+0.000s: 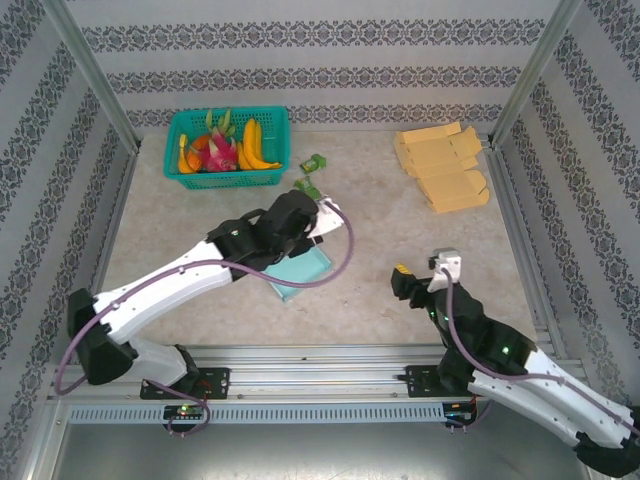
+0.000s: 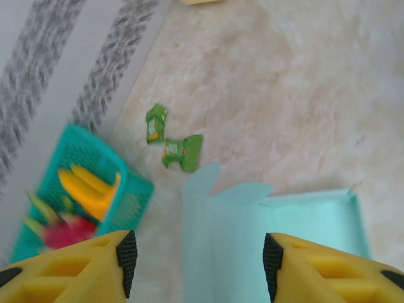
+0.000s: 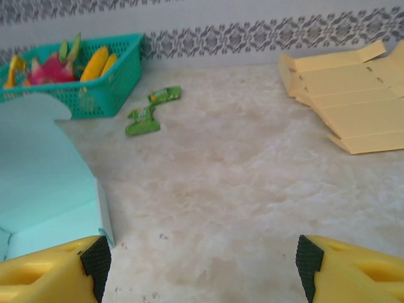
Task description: Fold the paper box
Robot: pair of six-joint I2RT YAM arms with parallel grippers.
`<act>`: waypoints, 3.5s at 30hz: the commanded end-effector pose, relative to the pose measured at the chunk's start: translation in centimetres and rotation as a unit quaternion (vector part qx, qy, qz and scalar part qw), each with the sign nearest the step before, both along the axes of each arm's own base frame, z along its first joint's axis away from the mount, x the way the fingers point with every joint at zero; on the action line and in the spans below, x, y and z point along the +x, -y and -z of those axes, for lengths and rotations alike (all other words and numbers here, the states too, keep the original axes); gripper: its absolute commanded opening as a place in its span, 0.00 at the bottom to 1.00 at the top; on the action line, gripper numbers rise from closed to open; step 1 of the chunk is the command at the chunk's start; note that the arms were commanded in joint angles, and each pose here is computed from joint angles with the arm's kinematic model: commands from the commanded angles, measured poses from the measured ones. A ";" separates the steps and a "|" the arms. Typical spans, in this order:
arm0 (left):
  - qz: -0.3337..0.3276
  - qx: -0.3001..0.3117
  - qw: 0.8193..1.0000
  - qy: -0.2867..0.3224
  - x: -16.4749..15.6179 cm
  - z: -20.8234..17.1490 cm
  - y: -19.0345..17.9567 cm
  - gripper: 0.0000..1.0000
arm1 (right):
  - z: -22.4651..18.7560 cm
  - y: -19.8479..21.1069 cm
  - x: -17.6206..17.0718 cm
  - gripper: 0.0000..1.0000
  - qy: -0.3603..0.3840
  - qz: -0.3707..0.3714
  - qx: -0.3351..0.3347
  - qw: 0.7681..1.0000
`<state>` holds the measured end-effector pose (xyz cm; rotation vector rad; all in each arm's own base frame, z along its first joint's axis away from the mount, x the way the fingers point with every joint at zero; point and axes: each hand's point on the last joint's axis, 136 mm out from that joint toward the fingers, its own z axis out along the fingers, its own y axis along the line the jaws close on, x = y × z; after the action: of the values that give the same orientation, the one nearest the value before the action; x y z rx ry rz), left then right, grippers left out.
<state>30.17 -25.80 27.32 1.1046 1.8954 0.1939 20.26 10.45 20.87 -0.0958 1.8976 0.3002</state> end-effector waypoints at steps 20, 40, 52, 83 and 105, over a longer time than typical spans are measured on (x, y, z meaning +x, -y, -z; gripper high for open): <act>-0.329 -0.470 0.815 -0.077 -7.9 9.8 -16.3 0.62 | -5.2 -21.6 7.9 0.71 0.080 -0.469 -0.368 0.799; -0.263 -0.456 0.849 -0.052 -4.1 13.0 -12.4 0.61 | 0.8 -16.8 15.9 0.67 0.076 -0.524 -0.319 0.786; -0.236 -0.400 0.885 -0.016 -1.1 13.4 -11.4 0.40 | 5.0 -15.7 18.5 0.65 0.029 -0.544 -0.293 0.786; -0.121 -0.342 0.932 -0.001 -0.6 13.2 -8.1 0.00 | 3.3 -13.8 16.9 0.64 0.068 -0.595 -0.212 0.772; -0.117 -0.330 0.937 -0.004 0.5 12.1 -7.2 0.00 | 5.8 -17.6 12.8 0.50 0.066 -0.642 -0.201 0.737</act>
<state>29.41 -18.31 12.89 0.4472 1.9382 -0.3109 35.06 26.63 13.73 -1.6967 1.5161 0.6963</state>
